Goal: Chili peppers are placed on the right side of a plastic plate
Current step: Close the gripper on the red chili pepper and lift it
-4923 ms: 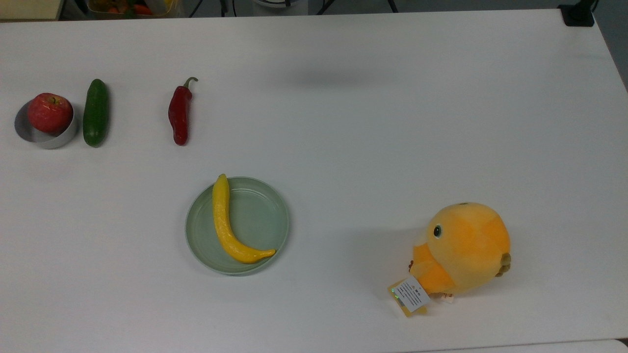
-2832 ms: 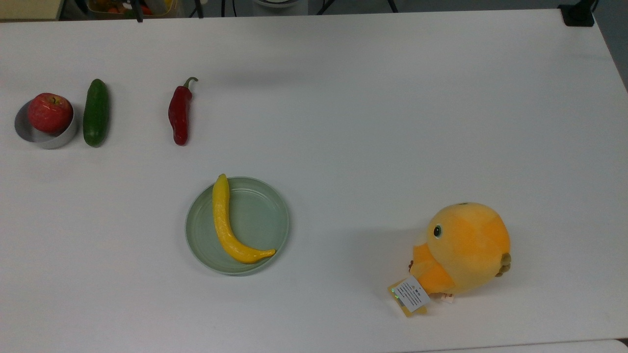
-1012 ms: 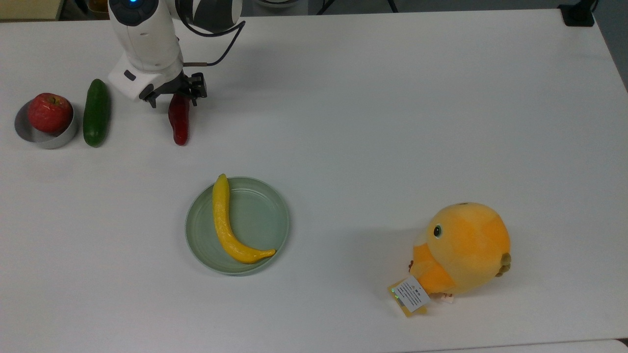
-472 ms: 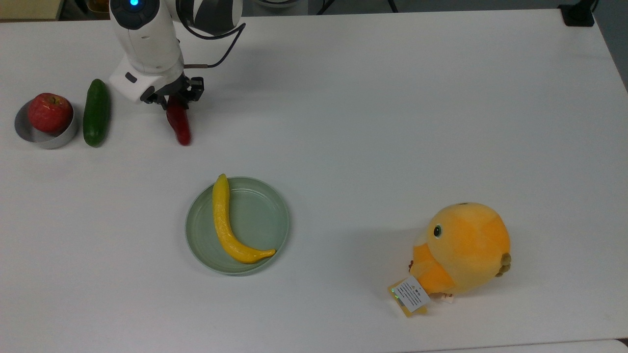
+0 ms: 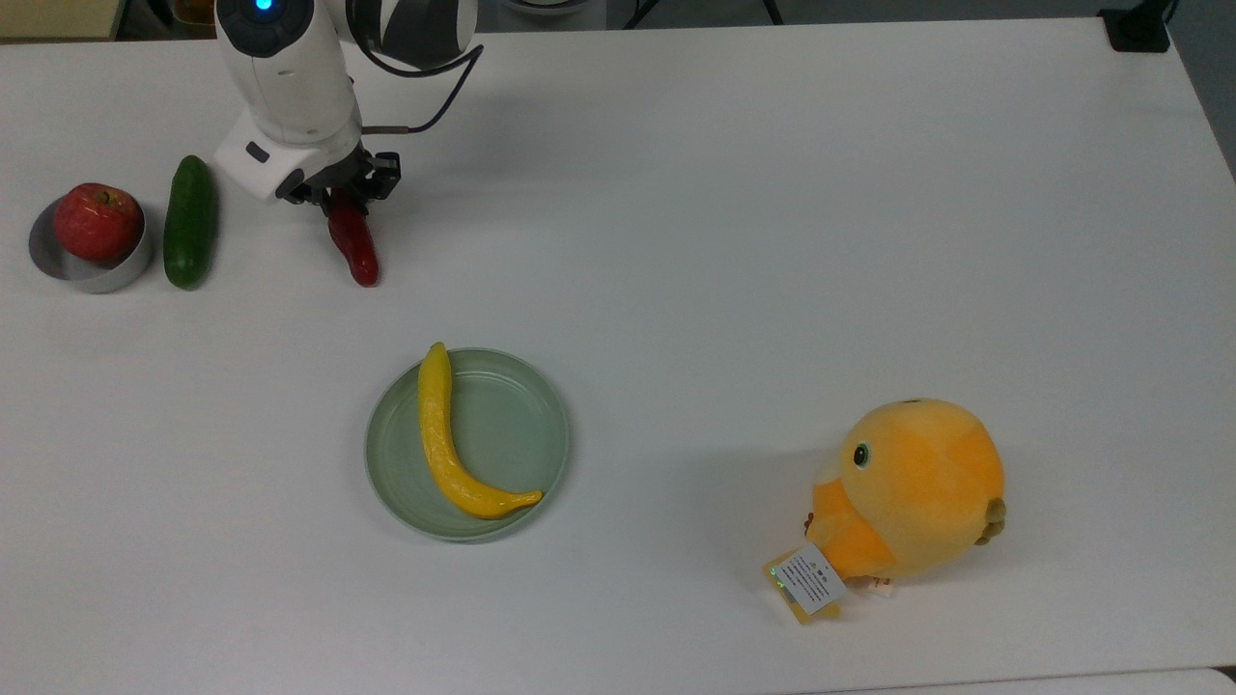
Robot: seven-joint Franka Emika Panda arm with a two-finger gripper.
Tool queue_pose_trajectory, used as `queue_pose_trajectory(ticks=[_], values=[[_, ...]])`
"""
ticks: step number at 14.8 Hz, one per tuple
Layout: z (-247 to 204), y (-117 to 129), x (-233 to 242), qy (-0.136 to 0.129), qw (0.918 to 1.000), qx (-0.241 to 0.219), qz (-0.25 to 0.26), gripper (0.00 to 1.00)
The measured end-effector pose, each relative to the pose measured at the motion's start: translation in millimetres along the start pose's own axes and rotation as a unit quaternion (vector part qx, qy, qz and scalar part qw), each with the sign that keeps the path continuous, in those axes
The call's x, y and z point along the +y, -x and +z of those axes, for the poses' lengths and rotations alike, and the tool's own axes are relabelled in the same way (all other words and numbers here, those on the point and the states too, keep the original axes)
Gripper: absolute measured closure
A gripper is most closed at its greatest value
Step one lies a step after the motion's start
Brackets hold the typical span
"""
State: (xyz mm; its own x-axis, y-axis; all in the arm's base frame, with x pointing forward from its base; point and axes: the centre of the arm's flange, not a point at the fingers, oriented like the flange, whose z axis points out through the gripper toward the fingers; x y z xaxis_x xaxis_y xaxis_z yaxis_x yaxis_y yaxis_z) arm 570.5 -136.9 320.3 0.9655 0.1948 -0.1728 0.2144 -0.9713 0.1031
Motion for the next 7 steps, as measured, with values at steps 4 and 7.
queue_pose_trajectory(ticks=[4, 7], values=[[-8.2, 0.5, 1.7, 0.002, 1.0000, 0.007, 0.001, 0.64], [-27.5, 2.2, 4.9, 0.004, 0.9999, 0.013, 0.004, 0.64]])
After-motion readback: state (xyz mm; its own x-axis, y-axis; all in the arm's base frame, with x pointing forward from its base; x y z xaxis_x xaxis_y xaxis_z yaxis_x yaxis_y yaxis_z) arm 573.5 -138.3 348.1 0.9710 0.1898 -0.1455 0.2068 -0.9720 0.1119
